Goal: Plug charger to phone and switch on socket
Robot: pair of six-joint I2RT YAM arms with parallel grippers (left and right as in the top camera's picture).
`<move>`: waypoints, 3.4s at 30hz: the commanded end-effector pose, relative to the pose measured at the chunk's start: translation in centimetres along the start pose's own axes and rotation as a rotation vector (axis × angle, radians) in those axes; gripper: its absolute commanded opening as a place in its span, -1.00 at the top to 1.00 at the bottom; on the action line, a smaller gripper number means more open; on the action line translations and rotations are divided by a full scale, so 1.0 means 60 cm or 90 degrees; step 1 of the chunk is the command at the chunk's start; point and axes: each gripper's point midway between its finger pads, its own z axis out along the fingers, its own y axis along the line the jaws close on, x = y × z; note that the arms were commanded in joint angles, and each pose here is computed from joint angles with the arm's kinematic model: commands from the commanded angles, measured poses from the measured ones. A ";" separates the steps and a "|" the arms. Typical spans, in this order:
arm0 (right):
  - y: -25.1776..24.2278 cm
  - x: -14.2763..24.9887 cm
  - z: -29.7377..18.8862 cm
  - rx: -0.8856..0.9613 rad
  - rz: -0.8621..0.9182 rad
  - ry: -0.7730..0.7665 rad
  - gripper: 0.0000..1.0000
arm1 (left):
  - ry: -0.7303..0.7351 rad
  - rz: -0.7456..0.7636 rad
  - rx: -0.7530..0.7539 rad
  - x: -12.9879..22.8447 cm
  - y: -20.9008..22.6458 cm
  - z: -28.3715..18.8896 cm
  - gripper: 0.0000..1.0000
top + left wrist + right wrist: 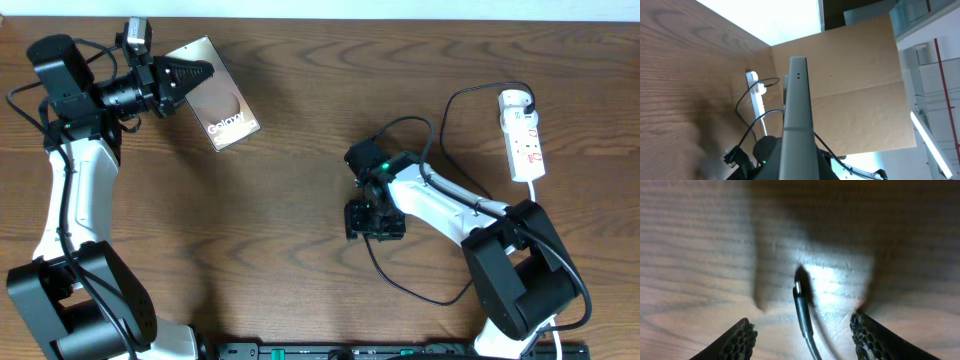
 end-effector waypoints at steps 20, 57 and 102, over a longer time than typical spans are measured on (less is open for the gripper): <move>-0.028 0.022 0.031 0.071 -0.044 0.028 0.42 | 0.017 0.018 0.014 0.008 -0.017 0.000 0.85; 0.234 0.033 -0.284 -0.884 -0.593 -0.102 0.98 | 0.020 0.026 0.015 0.009 -0.017 0.004 0.85; 0.306 -0.007 -0.376 -0.891 -0.737 -0.196 0.97 | 0.060 0.126 0.032 0.032 -0.026 0.044 0.86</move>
